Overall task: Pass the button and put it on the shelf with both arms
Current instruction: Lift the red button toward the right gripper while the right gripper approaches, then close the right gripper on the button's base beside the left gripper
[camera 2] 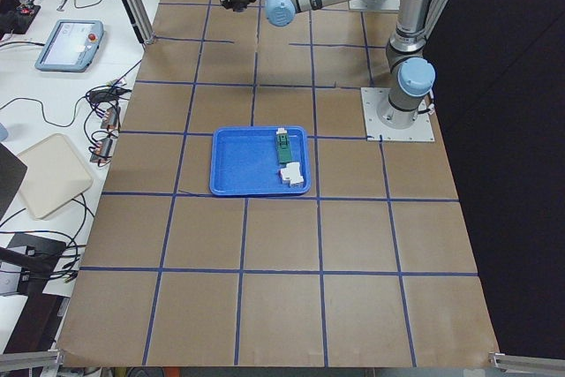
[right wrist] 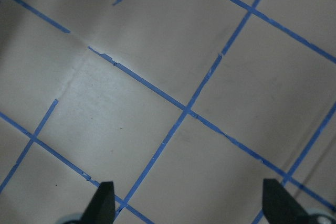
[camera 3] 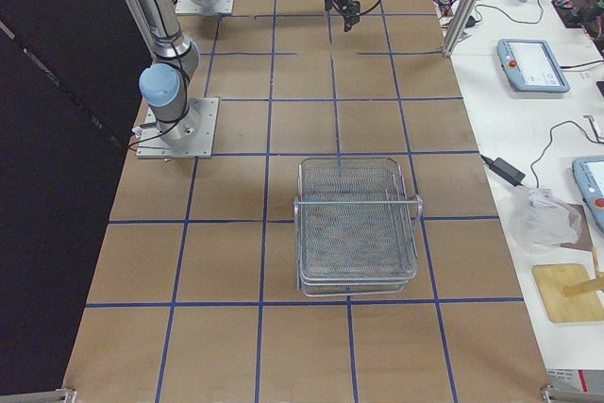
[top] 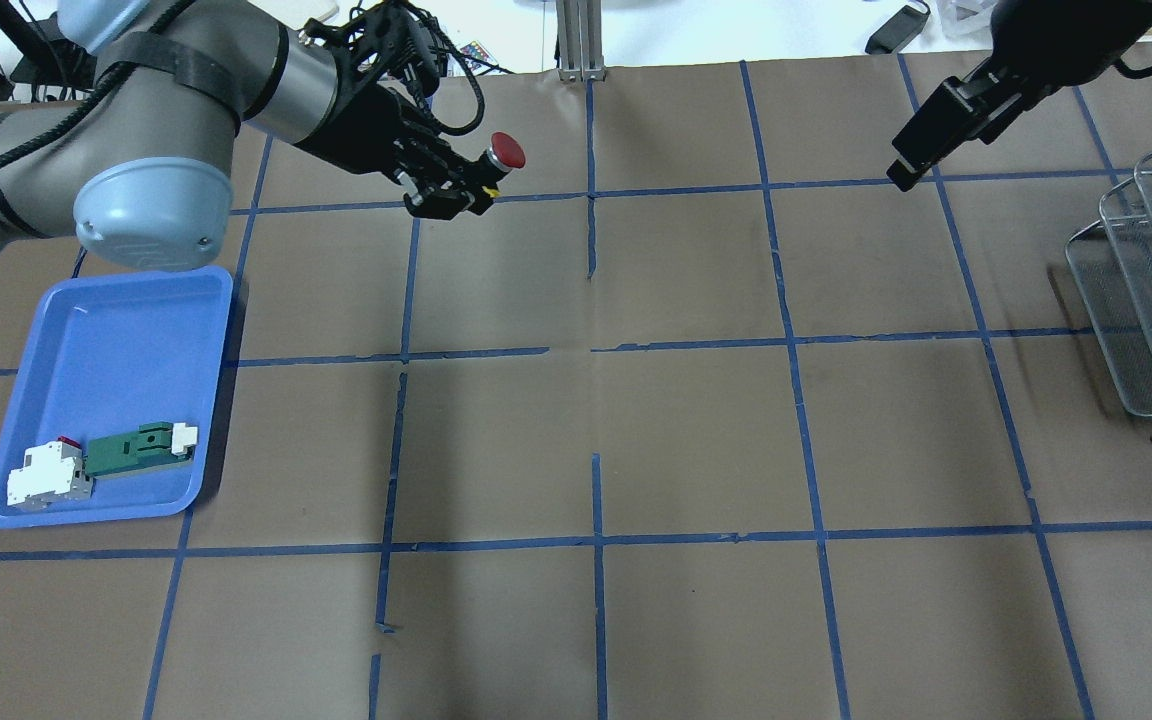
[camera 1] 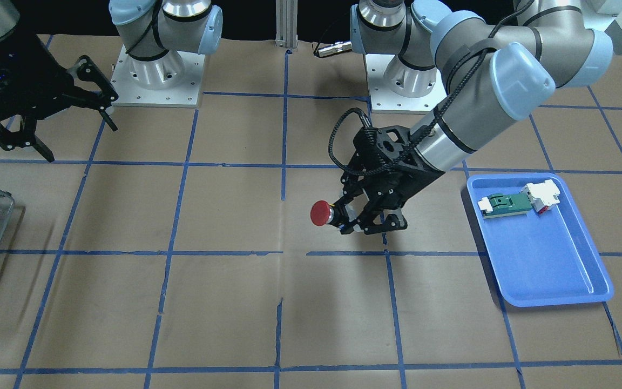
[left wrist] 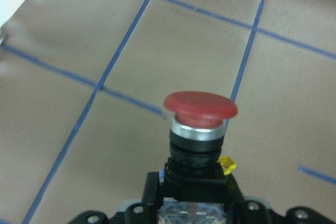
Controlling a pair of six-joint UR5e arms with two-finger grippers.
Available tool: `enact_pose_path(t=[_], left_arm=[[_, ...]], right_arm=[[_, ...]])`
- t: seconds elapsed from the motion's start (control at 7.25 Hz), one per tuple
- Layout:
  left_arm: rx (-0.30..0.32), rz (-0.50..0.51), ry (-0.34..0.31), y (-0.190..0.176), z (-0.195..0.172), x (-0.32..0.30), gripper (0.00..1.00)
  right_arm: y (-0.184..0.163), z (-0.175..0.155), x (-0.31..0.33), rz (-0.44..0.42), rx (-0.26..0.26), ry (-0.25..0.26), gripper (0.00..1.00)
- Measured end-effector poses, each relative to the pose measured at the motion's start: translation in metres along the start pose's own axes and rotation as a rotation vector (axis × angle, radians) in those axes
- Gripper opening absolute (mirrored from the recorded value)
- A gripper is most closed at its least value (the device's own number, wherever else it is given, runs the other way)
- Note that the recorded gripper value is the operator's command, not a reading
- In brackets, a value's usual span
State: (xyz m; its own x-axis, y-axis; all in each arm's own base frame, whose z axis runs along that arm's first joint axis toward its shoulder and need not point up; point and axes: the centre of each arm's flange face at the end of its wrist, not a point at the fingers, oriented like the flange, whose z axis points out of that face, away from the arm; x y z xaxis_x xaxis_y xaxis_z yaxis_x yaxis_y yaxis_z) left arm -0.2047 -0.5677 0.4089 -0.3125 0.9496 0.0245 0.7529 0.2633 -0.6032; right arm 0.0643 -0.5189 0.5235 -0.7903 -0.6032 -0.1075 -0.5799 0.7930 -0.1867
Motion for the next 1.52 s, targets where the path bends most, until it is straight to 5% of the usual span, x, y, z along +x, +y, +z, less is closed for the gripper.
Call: enact_pose_path(t=[0.28,0.69,1.24,1.52], left_arm=[[0.115,0.059,0.004,-0.042,0.008,0.026,0.00],[0.204,0.022,-0.011,-0.090,0.021,0.065,0.00],[0.286,0.046,-0.043,-0.120,0.024,0.092,0.00],[0.312,0.069,-0.050,-0.131,0.022,0.105,0.00]], right_arm=[[-0.002,-0.005,0.003,-0.263,0.112,-0.064,1.00],[-0.017,-0.015,-0.023,-0.580,0.273,-0.109,1.00],[-0.030,-0.016,-0.052,-0.978,0.298,-0.068,0.99],[-0.032,-0.024,-0.053,-1.071,0.301,-0.044,0.97]])
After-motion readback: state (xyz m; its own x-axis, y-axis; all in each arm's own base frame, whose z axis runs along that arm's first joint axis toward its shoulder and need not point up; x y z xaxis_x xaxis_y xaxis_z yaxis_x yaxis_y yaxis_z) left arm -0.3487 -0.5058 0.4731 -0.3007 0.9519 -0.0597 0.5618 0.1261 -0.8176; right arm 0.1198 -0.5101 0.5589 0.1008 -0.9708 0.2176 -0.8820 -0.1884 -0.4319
